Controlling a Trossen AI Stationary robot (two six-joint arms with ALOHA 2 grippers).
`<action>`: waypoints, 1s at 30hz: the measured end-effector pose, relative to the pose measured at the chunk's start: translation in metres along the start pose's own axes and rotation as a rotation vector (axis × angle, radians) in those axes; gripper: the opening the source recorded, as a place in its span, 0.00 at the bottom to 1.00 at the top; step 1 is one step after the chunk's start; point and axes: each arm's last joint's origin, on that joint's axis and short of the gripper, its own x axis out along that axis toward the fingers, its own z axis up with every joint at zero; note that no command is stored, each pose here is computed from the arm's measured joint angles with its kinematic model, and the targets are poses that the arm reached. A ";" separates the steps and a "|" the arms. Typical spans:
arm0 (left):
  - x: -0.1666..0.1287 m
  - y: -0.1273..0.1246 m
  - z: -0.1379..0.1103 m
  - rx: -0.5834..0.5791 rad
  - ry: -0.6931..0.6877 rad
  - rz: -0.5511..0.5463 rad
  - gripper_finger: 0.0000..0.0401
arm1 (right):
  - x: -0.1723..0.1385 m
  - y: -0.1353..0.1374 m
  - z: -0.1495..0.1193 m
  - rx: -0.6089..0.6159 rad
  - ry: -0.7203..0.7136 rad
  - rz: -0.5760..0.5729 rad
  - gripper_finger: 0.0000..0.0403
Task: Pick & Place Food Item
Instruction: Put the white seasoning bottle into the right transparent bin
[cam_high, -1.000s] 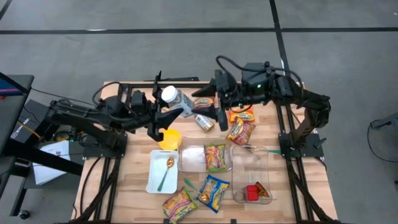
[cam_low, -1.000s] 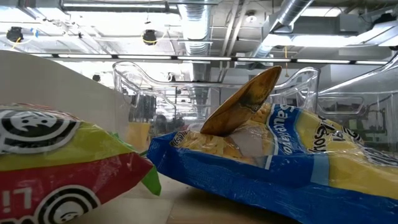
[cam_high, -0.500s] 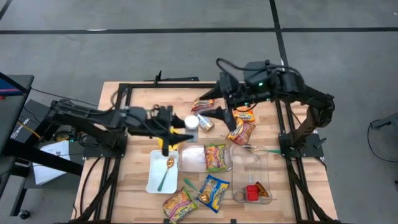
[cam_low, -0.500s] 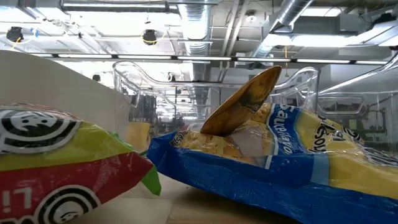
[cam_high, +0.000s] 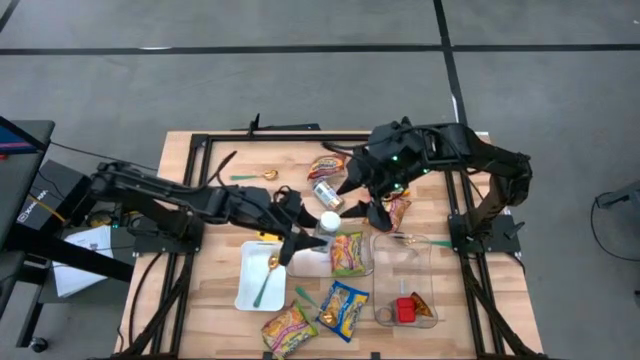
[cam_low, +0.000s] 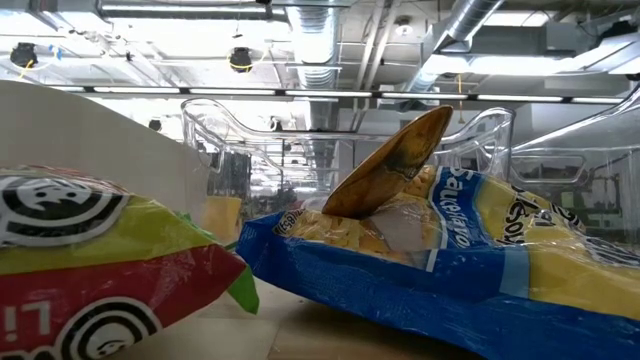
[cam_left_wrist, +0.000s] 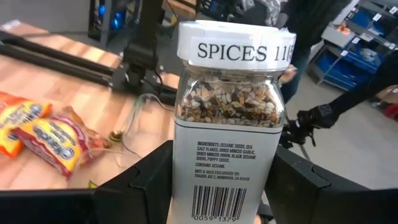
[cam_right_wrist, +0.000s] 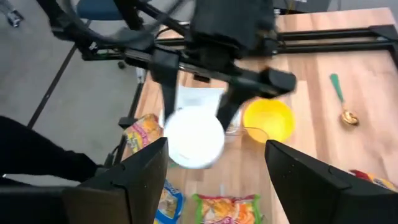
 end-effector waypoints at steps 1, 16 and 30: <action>0.002 0.000 -0.001 -0.006 0.009 -0.007 0.49 | 0.001 0.000 0.000 0.000 -0.002 0.001 0.65; 0.006 0.002 -0.004 -0.015 0.022 -0.010 0.49 | 0.057 0.004 -0.003 -0.026 0.124 0.080 0.65; 0.006 0.002 -0.004 -0.015 0.022 -0.011 0.49 | 0.056 0.003 -0.006 -0.021 0.159 0.113 0.65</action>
